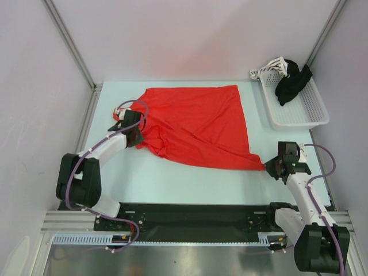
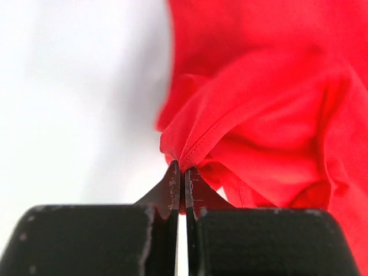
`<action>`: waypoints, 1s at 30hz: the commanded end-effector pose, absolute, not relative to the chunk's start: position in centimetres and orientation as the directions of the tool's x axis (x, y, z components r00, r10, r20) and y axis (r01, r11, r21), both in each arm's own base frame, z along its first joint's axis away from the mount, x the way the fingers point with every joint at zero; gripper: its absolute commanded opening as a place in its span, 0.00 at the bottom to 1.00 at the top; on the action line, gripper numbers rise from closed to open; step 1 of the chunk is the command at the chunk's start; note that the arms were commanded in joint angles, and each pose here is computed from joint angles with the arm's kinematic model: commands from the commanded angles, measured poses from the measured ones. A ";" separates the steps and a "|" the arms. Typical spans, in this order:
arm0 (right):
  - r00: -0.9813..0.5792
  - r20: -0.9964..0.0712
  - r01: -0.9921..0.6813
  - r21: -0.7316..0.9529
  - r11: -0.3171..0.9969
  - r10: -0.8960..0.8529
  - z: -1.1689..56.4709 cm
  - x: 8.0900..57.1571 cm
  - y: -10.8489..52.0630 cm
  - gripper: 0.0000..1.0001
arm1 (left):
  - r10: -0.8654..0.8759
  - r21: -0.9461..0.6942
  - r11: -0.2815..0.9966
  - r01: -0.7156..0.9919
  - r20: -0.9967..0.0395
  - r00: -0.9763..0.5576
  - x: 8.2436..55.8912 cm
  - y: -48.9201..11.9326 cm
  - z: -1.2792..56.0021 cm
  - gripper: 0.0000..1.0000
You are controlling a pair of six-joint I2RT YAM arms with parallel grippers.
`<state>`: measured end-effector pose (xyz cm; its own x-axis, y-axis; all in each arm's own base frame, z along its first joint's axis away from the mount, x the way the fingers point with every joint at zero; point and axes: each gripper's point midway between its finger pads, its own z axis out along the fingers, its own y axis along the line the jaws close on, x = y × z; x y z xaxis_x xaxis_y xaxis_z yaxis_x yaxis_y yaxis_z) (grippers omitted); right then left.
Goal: Fold and stack the tank tops
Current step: Flatten the tank top out
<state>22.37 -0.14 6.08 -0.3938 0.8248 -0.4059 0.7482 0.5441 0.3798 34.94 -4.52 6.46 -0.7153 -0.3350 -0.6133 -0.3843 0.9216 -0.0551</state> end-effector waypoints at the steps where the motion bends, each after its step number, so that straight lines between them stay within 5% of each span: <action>1: -0.386 -0.408 0.750 0.383 0.539 0.827 5.8 21.9 -0.3 0.00 | -0.464 -0.074 0.832 -0.550 -0.636 -0.616 33.5 -0.4 8.2 0.00; 15: -0.415 -0.359 0.747 0.390 0.538 0.836 4.4 19.6 0.8 0.00 | -0.807 -0.365 0.464 -0.807 -0.551 -0.215 29.8 11.4 7.3 0.01; 20: -0.432 -0.378 0.711 0.416 0.567 0.819 5.6 20.7 1.0 0.00 | -0.747 -0.469 0.609 -0.640 -0.611 -0.263 34.8 10.7 10.8 0.14; 30: -0.464 -0.462 0.638 0.418 0.647 0.756 9.6 25.3 0.3 0.00 | -0.618 -0.339 0.707 -0.621 -0.722 -0.310 38.4 9.3 15.0 0.25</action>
<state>22.41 0.75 7.02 -0.4698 0.7887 -0.3966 0.6931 0.6078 0.3877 36.64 8.80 13.46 -0.3074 -0.6719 -0.6738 -0.6314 0.6738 -0.3838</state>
